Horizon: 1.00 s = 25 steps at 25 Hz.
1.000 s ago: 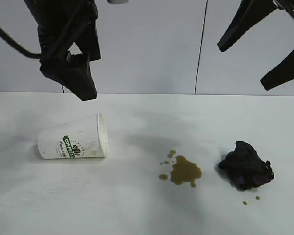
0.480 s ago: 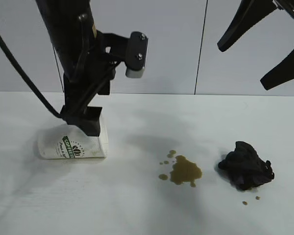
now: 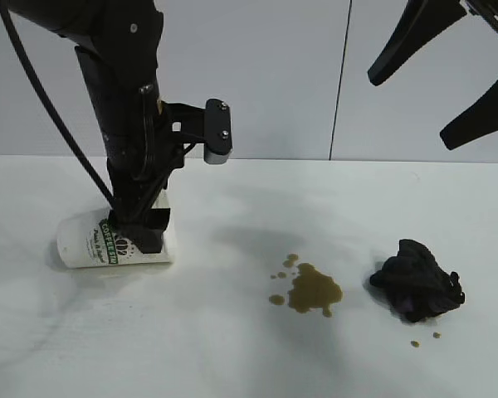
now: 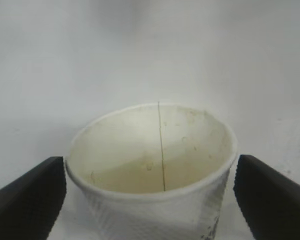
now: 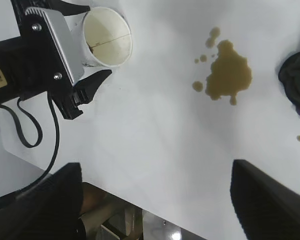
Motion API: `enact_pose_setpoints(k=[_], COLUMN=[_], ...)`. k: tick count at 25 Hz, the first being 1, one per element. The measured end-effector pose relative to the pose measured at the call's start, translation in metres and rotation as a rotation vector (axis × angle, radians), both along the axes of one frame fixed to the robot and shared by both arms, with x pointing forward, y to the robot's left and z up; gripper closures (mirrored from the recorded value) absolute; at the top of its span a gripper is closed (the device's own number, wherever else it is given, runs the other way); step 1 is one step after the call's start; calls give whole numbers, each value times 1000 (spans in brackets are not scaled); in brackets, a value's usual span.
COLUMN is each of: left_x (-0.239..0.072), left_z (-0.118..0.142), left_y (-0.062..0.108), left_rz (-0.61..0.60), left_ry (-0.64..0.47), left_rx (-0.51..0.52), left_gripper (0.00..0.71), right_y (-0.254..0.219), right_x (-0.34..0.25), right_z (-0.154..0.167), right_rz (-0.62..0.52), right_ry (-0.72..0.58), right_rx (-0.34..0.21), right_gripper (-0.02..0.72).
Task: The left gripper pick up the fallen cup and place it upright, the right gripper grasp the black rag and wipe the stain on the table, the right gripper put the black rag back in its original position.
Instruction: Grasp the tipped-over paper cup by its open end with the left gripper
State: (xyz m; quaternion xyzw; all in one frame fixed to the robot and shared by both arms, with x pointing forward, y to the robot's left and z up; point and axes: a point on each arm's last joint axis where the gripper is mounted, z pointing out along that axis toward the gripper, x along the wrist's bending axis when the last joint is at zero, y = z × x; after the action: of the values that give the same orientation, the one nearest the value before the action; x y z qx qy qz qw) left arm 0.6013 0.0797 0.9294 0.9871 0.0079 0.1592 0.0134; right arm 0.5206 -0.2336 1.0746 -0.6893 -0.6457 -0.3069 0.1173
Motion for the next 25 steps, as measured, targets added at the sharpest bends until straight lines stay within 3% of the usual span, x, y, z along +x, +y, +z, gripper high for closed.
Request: enact_pose_setpoints(k=[12,18,21,25], left_x=[7,7,8,6], left_z=[-23,-21,-15,21], left_y=[6,5,3,-2], left_rz=[11,10,20,69], left_ry=[31,22,6,-55], left_rx=[35,26,-12,-165], left_gripper=[58,172,188,191], right_y=[-1,-1,-1,-1], right_x=[1,1,1,2], right_z=[0,0,0,0], right_rz=[-3,-6,-8,-11], right_ry=[-8,-12,-14,-19], right_rx=[-11,-12,-12,-12], right_gripper=[147,147,147,147])
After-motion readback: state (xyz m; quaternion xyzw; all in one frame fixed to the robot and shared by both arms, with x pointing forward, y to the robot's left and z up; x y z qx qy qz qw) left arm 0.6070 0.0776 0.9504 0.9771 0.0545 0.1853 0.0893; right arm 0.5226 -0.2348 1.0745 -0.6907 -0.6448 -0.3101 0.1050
